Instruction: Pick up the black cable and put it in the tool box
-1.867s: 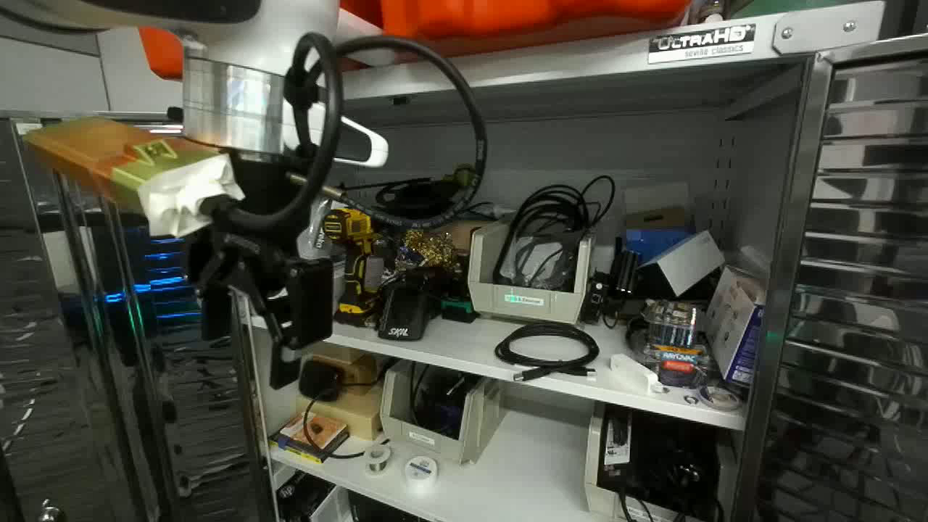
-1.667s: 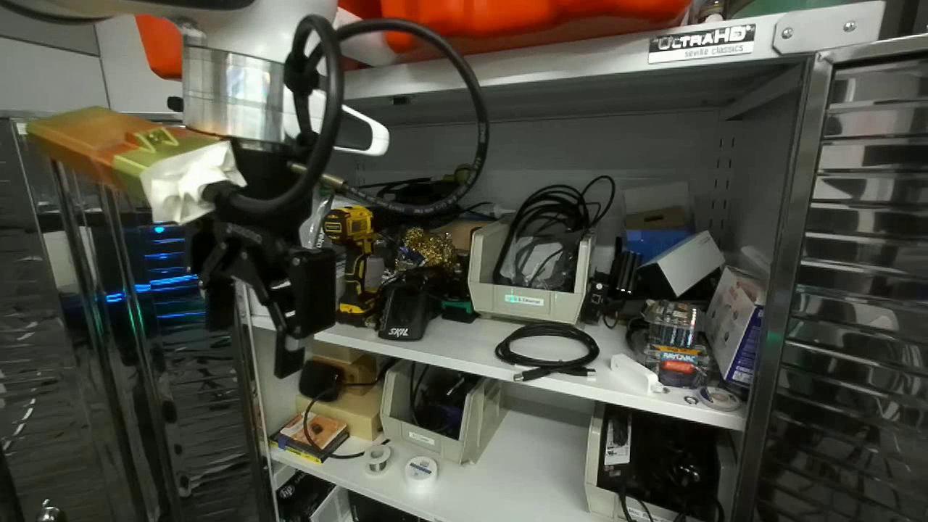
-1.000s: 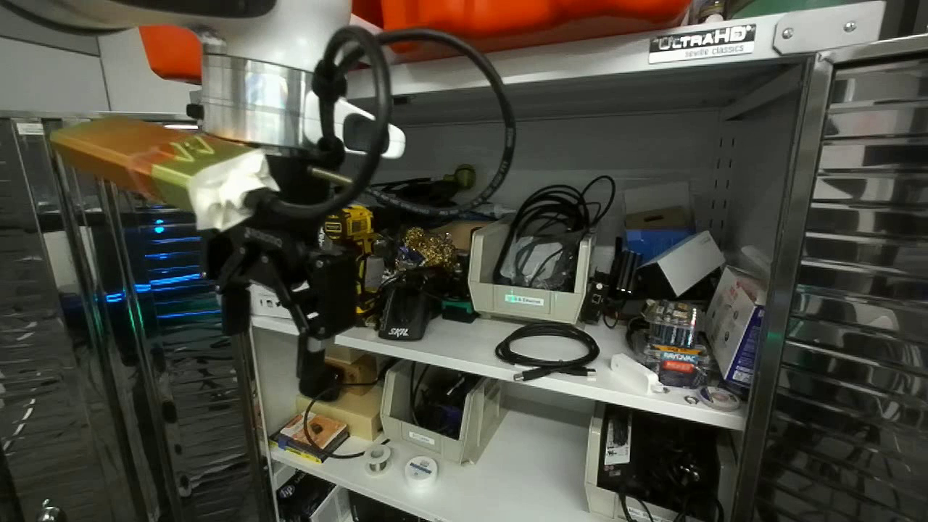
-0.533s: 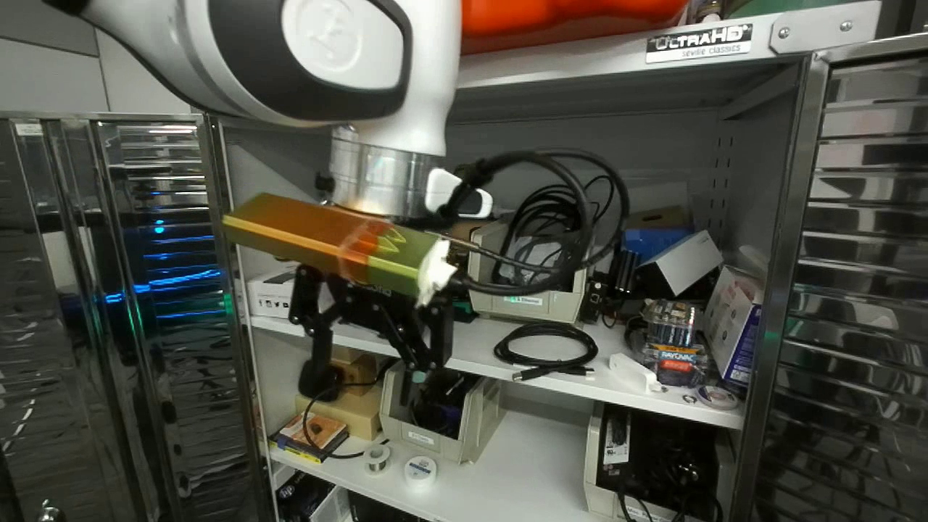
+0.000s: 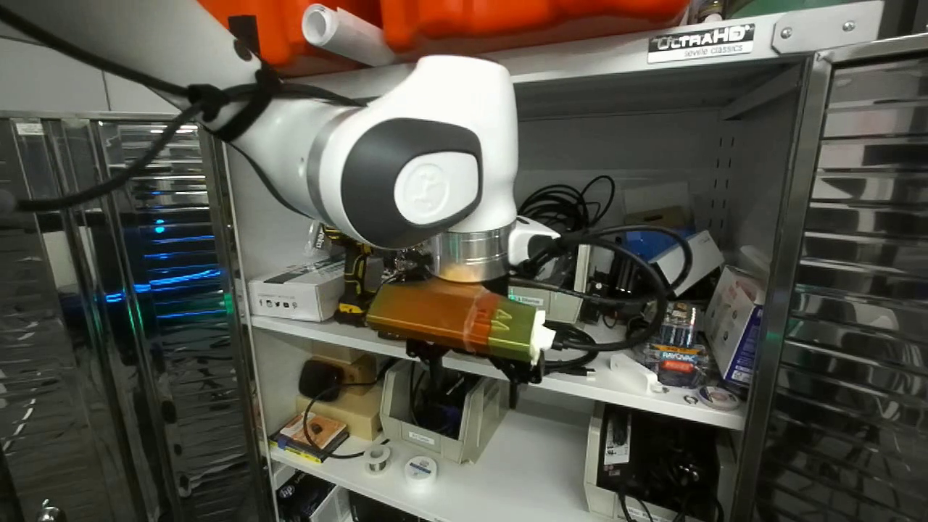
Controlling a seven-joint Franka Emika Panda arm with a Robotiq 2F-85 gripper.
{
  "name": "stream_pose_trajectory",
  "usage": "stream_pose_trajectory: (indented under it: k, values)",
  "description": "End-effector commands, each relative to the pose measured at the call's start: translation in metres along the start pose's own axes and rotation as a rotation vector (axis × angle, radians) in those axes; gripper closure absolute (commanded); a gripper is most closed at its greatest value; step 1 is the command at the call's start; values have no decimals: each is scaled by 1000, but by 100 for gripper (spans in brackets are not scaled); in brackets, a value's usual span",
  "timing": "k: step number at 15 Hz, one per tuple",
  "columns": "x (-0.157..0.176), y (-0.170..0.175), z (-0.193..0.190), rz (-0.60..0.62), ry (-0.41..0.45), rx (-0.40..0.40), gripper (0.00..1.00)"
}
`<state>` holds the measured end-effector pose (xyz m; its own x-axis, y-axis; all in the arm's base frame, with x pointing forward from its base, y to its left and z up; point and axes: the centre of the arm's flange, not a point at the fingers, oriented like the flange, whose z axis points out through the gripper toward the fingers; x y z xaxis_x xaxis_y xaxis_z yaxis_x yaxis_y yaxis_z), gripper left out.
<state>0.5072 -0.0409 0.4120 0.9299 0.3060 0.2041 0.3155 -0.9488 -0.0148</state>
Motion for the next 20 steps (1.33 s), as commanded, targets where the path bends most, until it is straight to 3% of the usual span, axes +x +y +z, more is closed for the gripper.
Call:
stream_pose_trajectory:
  k: [1,5,14,17,20]
  values:
    - [38,30,4,84,100,-58,0]
    - [67,53,9,193,152,-112,0]
    - [118,64,45,474,206,-91,0]
    - [132,63,48,538,248,-89,0]
    - [138,62,51,578,235,-92,0]
